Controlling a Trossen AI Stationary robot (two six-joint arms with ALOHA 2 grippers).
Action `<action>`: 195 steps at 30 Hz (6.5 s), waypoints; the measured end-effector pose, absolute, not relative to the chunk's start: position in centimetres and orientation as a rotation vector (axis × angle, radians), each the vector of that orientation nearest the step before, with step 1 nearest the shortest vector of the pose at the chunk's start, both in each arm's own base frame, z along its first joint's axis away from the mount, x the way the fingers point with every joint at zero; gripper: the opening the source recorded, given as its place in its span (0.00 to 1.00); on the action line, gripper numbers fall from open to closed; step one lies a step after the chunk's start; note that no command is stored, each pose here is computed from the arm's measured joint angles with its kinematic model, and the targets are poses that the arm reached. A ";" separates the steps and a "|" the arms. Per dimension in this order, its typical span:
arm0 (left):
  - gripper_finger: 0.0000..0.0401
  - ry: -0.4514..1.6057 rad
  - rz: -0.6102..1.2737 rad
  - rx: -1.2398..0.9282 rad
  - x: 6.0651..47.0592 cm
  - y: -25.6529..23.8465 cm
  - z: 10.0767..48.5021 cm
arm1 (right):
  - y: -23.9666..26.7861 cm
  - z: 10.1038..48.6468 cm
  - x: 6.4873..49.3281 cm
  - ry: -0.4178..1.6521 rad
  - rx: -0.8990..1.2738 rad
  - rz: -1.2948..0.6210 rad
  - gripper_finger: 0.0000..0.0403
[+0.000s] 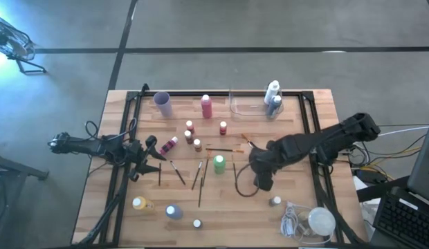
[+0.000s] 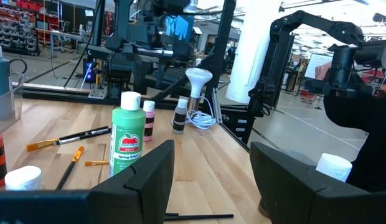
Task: Pick & Place Paint Supplies
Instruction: Put the pink paint bottle into the transparent bin
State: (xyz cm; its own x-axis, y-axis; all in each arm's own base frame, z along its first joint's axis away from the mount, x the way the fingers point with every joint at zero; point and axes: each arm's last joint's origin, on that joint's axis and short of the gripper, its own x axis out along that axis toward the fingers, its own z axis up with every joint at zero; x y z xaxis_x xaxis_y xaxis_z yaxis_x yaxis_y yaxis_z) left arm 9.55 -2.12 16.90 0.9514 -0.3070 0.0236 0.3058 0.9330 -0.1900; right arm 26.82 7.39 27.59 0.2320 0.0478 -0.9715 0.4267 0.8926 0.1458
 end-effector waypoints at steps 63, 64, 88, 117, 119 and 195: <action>0.54 0.006 -0.314 -0.193 9.6 -2.1 16.9 | 7.6 24.0 31.2 1.660 0.391 -0.240 0.59; 0.54 0.006 -0.314 -0.193 9.6 -2.1 16.9 | 7.5 24.0 31.2 1.661 0.391 -0.240 0.58; 0.54 0.006 -0.313 -0.193 9.6 -2.1 16.9 | 7.4 22.0 30.6 1.691 0.385 -0.258 0.58; 0.54 0.006 -0.314 -0.193 9.6 -2.1 16.9 | 12.9 22.8 24.2 1.285 0.322 -0.407 0.68; 0.54 0.006 -0.314 -0.193 9.6 -2.1 16.9 | 13.0 22.5 23.8 1.243 0.335 -0.401 0.66; 0.54 0.010 -0.313 -0.194 9.6 -2.1 16.9 | 4.6 24.1 31.3 1.579 0.364 -0.249 0.60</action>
State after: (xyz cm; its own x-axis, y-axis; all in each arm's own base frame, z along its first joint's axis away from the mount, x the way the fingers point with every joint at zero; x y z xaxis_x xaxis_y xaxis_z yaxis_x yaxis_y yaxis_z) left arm 9.58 -2.12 16.87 0.9515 -0.3070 0.0197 0.3050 0.9331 -0.1908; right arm 31.29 4.57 24.06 -0.0161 0.0767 -0.9969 0.3802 0.9226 0.0649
